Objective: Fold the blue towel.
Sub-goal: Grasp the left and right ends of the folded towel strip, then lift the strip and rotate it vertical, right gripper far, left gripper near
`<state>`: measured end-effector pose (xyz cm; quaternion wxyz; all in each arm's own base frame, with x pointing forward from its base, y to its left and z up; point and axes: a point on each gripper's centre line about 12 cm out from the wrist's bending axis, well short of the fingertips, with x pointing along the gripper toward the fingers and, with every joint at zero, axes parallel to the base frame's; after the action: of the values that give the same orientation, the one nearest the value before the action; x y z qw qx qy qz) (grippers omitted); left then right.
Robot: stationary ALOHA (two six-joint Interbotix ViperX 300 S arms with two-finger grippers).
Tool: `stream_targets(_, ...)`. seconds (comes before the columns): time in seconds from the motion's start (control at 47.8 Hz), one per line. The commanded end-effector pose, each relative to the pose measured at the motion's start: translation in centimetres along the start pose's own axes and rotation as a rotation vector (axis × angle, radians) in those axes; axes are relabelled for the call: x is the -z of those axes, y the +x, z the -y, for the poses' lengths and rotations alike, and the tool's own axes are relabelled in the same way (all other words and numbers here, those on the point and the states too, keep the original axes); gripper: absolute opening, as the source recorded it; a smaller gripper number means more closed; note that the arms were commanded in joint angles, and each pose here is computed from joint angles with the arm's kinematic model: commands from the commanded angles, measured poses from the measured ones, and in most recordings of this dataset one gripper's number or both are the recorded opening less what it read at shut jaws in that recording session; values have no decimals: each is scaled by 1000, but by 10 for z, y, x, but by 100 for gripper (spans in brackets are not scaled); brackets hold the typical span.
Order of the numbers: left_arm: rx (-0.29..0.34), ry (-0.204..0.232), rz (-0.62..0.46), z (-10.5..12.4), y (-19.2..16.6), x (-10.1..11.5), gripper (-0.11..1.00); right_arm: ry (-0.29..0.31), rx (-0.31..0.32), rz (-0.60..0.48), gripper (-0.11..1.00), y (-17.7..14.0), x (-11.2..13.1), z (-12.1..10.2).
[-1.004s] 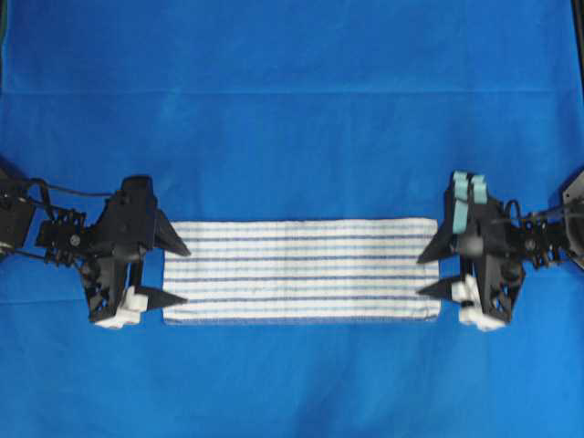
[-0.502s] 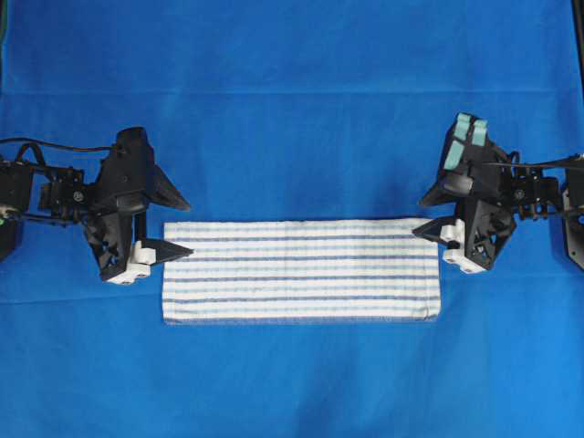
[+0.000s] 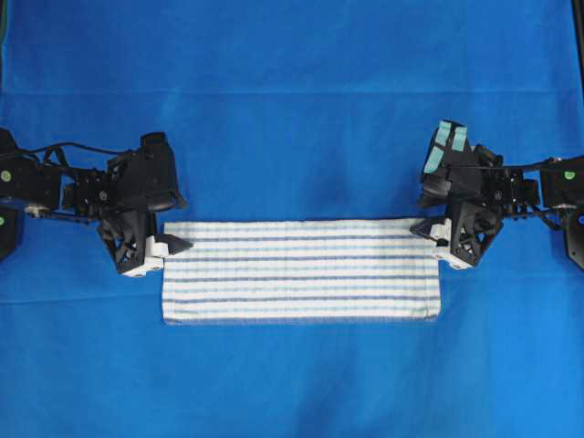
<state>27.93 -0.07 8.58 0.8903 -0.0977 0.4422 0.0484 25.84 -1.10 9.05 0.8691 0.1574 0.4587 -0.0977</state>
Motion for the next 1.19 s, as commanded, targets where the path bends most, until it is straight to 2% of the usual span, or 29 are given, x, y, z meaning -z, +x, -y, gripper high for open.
stream_targets(0.0, 2, -3, 15, 0, -1, -4, 75, 4, 0, 5, 59, 0, -1, 0)
stream_targets(0.125, 1, -7, 8, 0, -1, -4, 68, -1, -3, 4, 58, 0, 0, -1)
stream_targets(0.209, -1, -14, -3, 0, -1, -2, 50, -10, -9, 3, 53, 0, -1, -4)
stream_targets(0.251, -3, -15, -10, 0, -1, -2, 38, -17, -13, 5, 46, 0, -1, -5)
stream_targets(0.355, -7, -16, -42, 0, -1, 1, 13, -27, -19, 1, 17, 0, 1, -8)
stream_targets(0.418, -9, -16, -50, 1, -1, 0, 2, -29, -21, 2, 3, 0, 1, -9)
stream_targets(0.711, -10, -7, -67, 2, -3, -2, 1, -29, -29, 23, 1, -5, -3, -10)
stream_targets(0.878, 0, 6, -28, 6, -18, -21, 1, -28, -41, 66, 1, -21, -15, -15)
stream_targets(1.171, 43, 6, 140, 16, -73, -60, 1, -28, -58, 170, 1, -81, -44, -21)
